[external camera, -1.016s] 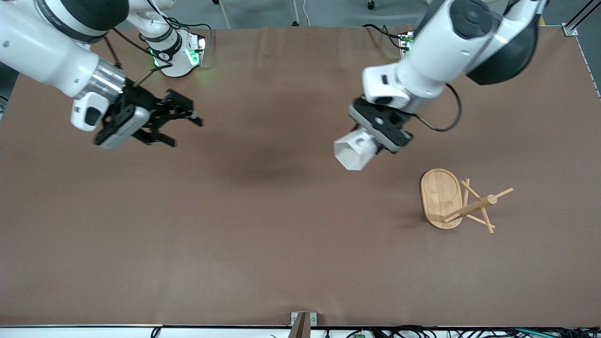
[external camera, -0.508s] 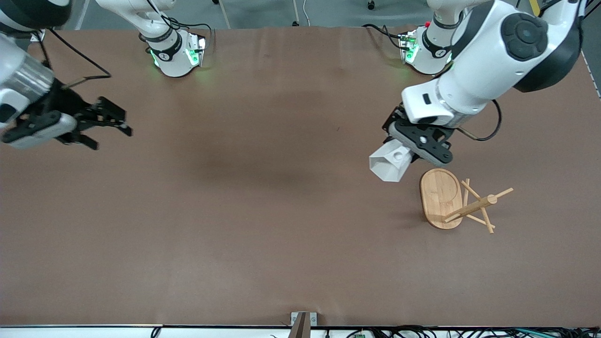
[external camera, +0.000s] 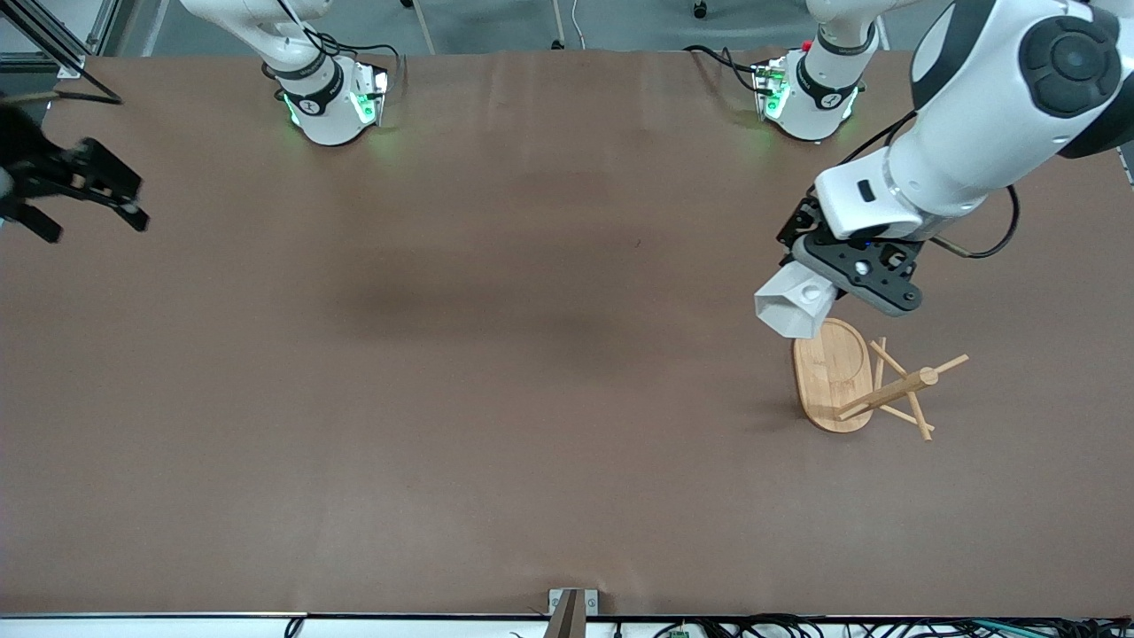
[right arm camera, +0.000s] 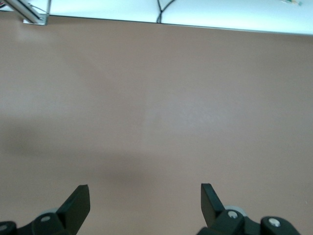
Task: Hang cup on rack
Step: 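Carry the cup with the left gripper while the right gripper retracts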
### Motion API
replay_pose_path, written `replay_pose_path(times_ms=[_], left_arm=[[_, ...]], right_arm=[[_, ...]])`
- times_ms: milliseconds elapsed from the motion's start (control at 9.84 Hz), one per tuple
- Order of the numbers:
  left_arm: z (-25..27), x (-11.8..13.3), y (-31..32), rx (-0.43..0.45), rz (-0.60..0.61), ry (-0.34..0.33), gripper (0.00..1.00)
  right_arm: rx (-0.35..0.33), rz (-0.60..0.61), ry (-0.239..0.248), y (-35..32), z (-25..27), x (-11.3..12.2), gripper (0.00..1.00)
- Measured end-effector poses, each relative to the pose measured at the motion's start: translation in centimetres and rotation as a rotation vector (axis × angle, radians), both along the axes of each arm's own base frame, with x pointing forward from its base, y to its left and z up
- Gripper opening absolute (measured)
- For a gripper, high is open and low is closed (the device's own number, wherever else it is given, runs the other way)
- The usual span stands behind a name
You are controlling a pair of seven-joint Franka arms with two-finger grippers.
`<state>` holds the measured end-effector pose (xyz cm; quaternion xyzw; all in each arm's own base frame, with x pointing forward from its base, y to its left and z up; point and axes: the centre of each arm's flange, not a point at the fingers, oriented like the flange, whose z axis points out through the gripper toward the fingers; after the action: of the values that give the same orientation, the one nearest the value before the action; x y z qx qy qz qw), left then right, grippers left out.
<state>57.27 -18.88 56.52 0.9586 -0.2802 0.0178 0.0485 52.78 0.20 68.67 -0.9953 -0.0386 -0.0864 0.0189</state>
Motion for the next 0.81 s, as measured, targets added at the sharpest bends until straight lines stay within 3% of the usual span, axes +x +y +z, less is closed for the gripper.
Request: replay_pose_path(times_ms=[305, 813], left_arm=[[-1.2, 0.6, 6.3, -0.010, 0.035, 0.040, 0.76], [-3.4, -2.0, 5.1, -0.043, 0.050, 0.056, 0.76]], right_arm=[[0.005, -0.060, 0.105, -3.2, -1.3, -0.6, 1.00], [0.001, -0.091, 0.149, -4.8, -4.4, 2.6, 1.00]])
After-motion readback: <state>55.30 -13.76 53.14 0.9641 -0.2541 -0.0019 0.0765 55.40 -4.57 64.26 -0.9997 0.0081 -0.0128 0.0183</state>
